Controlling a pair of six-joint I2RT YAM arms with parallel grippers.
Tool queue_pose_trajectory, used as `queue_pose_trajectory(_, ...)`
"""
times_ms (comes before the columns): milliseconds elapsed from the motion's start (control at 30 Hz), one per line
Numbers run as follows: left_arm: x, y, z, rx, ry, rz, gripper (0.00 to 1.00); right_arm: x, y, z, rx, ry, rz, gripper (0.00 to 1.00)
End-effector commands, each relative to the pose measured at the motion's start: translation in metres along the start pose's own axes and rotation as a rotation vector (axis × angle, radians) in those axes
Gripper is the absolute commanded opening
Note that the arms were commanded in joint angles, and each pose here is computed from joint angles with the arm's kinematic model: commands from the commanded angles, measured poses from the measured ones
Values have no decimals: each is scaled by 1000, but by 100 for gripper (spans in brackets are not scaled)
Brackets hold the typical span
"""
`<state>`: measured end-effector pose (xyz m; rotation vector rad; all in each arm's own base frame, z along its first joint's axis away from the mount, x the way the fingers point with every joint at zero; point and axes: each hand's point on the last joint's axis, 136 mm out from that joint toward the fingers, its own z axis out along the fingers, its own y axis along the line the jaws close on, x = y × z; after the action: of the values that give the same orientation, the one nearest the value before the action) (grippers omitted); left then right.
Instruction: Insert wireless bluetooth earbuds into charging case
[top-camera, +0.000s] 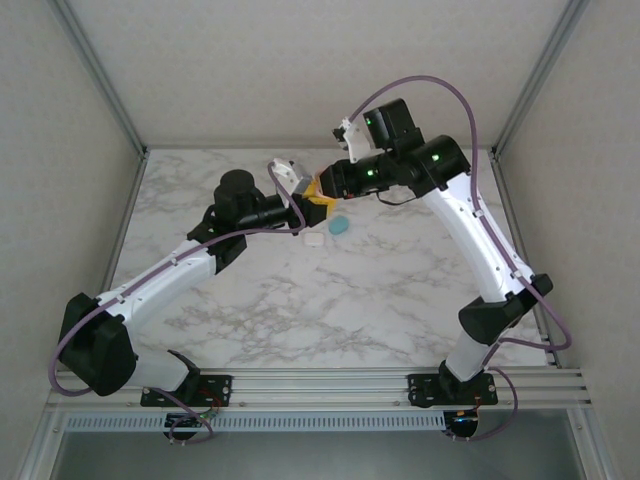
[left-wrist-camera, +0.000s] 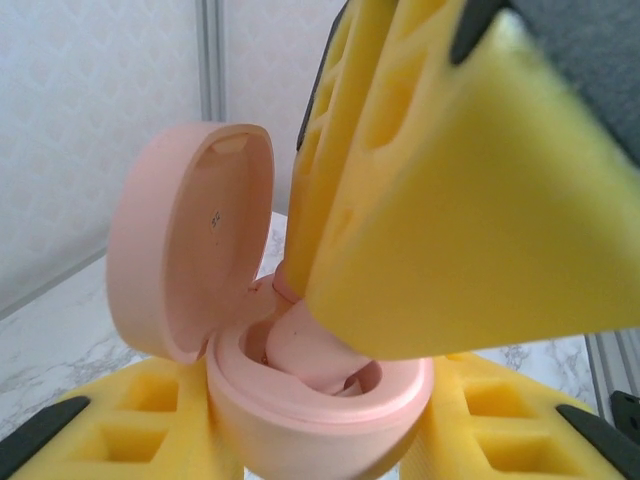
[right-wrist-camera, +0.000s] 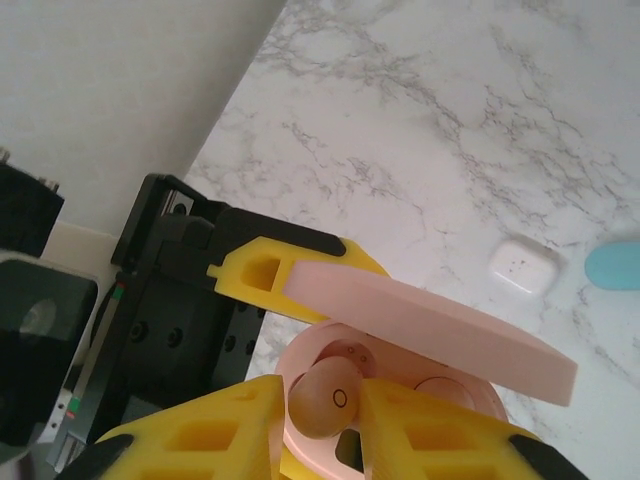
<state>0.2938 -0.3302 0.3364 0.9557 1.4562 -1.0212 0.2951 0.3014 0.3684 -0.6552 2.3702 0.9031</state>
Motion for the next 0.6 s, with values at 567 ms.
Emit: queue_pose_trajectory(567,-22,-36,-13,243,32,59,6,-6,17,-28,-34,-150,-193,33)
